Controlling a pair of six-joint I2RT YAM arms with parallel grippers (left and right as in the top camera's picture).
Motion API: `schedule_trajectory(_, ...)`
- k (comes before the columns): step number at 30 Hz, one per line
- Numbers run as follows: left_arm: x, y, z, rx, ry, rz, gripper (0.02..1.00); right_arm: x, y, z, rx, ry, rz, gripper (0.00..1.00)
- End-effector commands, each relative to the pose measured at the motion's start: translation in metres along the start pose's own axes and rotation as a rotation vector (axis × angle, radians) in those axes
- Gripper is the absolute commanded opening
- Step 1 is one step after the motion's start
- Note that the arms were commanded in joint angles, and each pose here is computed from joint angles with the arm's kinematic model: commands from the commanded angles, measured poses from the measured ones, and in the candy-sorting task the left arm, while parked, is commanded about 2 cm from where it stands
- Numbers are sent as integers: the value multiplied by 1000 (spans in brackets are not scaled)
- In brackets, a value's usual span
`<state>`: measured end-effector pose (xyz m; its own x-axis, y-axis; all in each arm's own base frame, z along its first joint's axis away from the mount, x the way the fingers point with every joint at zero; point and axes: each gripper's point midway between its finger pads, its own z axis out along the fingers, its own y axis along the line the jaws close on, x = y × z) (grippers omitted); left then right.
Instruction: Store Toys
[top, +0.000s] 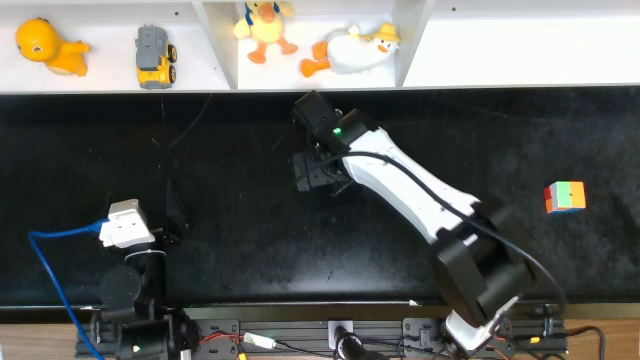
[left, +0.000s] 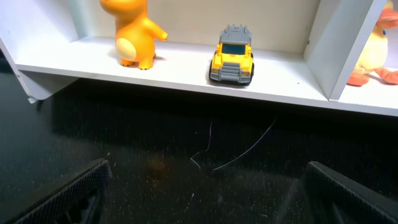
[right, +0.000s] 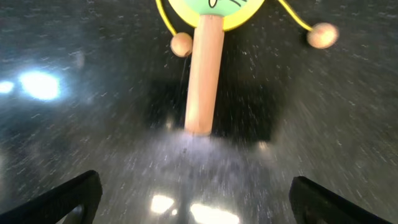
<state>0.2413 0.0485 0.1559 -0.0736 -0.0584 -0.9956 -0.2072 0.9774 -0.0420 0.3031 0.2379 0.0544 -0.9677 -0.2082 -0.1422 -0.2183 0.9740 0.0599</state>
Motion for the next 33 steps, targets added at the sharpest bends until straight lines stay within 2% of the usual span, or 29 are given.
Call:
schedule_trajectory(1, 0, 0, 0, -2, -6, 22, 996, -15, 6, 11, 7, -31, -29, 991)
schedule_trajectory(6, 0, 0, 0, -2, -6, 22, 998, -23, 10, 27, -5, -46, -28, 921)
schedule_trajectory(13, 0, 0, 0, -2, -6, 22, 998, -30, 13, 38, -5, -67, -55, 759)
schedule_trajectory(22, 0, 0, 0, -2, -6, 22, 998, -31, 8, 50, 23, -59, -54, 454)
schedule_trajectory(33, 0, 0, 0, -2, -6, 22, 998, -31, 0, 51, 23, -46, -27, 248)
